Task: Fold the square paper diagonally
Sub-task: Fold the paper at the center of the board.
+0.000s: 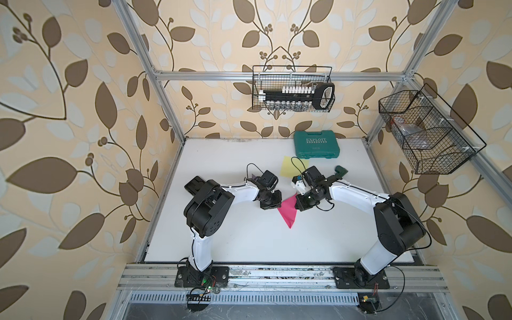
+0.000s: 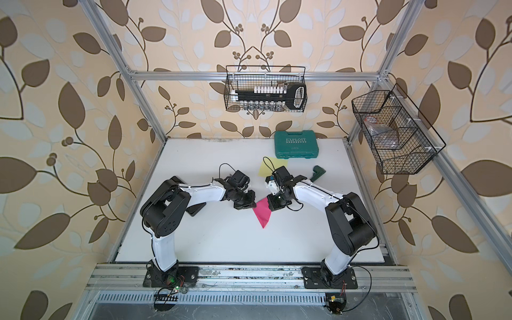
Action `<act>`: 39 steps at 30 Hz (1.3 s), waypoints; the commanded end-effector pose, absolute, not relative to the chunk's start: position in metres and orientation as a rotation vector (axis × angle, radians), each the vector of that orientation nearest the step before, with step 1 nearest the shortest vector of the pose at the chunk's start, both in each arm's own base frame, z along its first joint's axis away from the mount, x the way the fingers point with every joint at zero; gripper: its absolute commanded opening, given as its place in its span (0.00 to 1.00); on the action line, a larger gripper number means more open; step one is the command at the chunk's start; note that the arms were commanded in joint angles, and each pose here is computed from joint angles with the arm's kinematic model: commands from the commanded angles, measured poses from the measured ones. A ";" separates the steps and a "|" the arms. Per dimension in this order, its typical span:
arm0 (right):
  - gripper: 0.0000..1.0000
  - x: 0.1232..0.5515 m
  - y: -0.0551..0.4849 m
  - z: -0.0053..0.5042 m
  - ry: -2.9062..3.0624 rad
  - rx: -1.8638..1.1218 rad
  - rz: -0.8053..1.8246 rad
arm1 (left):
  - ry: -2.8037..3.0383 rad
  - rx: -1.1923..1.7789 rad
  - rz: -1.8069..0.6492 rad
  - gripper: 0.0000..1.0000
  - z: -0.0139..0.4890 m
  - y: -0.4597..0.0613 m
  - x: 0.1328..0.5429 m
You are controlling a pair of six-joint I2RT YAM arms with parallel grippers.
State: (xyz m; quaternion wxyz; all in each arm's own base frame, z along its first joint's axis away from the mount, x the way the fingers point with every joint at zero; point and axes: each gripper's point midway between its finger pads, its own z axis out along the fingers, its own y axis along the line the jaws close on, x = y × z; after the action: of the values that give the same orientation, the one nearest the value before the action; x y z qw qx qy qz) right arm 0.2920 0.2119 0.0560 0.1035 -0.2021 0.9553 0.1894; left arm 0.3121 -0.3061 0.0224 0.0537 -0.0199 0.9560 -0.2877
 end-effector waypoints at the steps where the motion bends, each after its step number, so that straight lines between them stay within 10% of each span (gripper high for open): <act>1: 0.00 0.303 0.213 0.057 2.774 -0.720 0.506 | 3.006 -0.080 -0.722 0.00 -0.007 -0.285 0.301; 39: 0.00 0.330 0.185 0.028 2.867 -0.117 0.616 | 3.035 -0.031 -0.694 0.00 -0.014 -0.280 0.294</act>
State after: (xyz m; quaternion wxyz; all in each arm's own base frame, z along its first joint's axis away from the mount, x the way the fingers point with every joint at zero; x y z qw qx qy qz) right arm 0.3449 0.1731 0.0171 0.1047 -0.0180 0.9741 0.1995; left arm 0.3132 -0.3082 0.0223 0.0566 0.0034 0.9559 -0.2880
